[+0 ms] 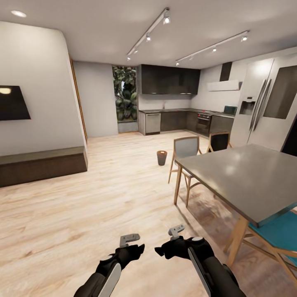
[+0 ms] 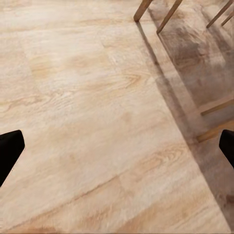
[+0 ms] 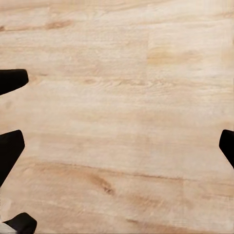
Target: Put the three can of soda from the living room inside the tash can in the kitchen.
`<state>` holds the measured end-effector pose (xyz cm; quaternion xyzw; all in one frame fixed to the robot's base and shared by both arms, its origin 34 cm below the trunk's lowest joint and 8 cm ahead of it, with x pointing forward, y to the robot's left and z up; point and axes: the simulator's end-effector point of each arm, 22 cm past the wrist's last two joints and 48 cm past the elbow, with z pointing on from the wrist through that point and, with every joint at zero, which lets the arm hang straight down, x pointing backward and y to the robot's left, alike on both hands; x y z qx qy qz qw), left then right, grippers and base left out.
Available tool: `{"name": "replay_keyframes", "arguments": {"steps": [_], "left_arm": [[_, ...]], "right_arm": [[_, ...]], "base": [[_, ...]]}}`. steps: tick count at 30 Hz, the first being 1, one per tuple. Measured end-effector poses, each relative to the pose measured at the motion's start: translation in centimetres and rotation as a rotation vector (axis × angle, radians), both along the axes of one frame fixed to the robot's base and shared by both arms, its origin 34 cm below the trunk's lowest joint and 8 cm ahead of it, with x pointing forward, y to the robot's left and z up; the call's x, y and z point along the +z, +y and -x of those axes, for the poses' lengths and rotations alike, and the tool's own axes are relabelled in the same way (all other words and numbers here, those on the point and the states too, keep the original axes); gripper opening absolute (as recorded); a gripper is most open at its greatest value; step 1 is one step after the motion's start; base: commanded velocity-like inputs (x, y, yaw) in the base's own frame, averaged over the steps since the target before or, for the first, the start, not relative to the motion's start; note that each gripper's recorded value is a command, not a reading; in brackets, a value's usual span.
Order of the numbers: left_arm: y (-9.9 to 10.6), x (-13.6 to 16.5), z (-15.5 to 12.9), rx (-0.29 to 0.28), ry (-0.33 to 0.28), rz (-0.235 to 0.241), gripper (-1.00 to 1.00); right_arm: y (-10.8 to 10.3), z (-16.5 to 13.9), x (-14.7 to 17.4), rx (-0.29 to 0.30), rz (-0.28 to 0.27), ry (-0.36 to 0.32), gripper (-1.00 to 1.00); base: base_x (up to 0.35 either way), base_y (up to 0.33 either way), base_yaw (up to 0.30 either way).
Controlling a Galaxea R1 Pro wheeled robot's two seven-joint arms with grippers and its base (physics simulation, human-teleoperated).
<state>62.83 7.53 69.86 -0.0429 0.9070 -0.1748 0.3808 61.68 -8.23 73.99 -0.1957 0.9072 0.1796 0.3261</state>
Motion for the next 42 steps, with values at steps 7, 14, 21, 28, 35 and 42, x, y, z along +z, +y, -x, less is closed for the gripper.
{"name": "replay_keyframes", "arguments": {"steps": [7, 14, 21, 28, 35, 42], "left_arm": [[0.2, -0.7, 0.8, -0.077, 0.006, 0.050, 1.00], [-0.3, -1.0, 1.3, -0.126, 0.015, 0.095, 1.00], [1.4, -2.0, 1.3, -0.077, 0.059, 0.112, 1.00], [4.3, -2.1, 0.3, 0.023, 0.065, 0.133, 1.00], [5.0, -2.6, 0.4, 0.048, 0.078, 0.132, 1.00], [9.1, -4.2, 0.2, 0.203, 0.140, 0.156, 1.00]], "right_arm": [[-0.6, -0.1, 0.6, -0.004, 0.005, 0.000, 1.00], [-2.2, -0.6, 1.8, -0.012, 0.018, -0.041, 1.00], [-2.6, -0.9, 2.0, -0.018, 0.025, -0.057, 1.00], [-3.2, -1.2, 1.9, -0.034, 0.050, -0.066, 1.00], [-6.5, -3.0, 1.7, -0.168, 0.166, -0.113, 1.00], [-10.5, -3.3, -0.4, -0.295, 0.288, -0.088, 1.00]], "base": [[0.110, 0.235, 0.000], [0.180, 0.276, 0.000], [0.276, 0.206, 0.000], [0.312, 0.159, 0.000], [0.322, 0.139, 0.000], [0.345, 0.068, 0.000]]}}
